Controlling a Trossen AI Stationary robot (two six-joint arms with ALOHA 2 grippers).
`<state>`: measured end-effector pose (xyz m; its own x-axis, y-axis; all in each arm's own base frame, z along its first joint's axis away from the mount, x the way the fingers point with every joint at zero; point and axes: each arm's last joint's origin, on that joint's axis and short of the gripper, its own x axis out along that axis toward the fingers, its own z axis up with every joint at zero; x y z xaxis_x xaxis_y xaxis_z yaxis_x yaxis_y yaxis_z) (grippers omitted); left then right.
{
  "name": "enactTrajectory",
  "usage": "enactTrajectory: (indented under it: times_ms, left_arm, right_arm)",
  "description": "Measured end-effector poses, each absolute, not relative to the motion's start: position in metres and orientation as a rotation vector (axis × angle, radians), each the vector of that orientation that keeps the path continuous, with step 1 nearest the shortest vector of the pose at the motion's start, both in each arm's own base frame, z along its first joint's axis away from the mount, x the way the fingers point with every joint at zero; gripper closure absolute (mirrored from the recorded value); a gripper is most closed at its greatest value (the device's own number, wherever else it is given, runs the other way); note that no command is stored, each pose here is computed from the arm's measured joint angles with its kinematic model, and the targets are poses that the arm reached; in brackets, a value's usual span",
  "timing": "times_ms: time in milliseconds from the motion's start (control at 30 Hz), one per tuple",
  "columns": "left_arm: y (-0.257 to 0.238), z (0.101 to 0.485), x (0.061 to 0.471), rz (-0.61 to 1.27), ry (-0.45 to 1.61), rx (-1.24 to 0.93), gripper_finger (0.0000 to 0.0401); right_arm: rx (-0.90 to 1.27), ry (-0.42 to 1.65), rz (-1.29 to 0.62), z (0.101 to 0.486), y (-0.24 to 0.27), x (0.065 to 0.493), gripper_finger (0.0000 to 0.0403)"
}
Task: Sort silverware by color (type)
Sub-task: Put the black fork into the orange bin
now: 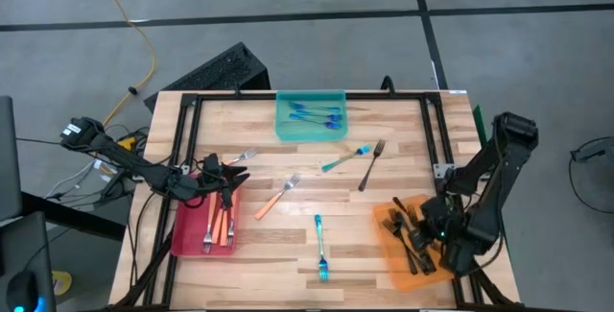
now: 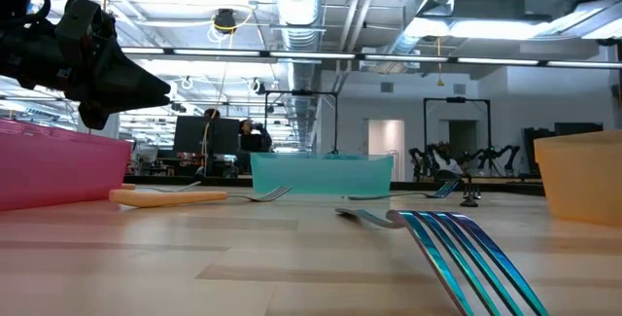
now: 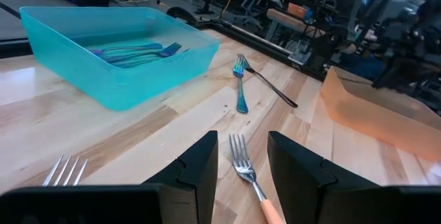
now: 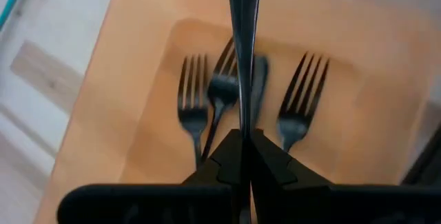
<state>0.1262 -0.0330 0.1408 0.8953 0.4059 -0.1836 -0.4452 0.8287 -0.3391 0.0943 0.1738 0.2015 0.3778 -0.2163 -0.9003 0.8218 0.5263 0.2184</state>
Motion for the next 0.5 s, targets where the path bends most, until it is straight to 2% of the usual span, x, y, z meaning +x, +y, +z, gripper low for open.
enactTrajectory:
  times_ms: [500]
  left_arm:
    - [-0.033, 0.141, 0.126, 0.471, 0.095, -0.397, 0.0289]
  right_arm:
    - [0.774, 0.973, -0.702, 0.17, 0.207, 0.101, 0.0367]
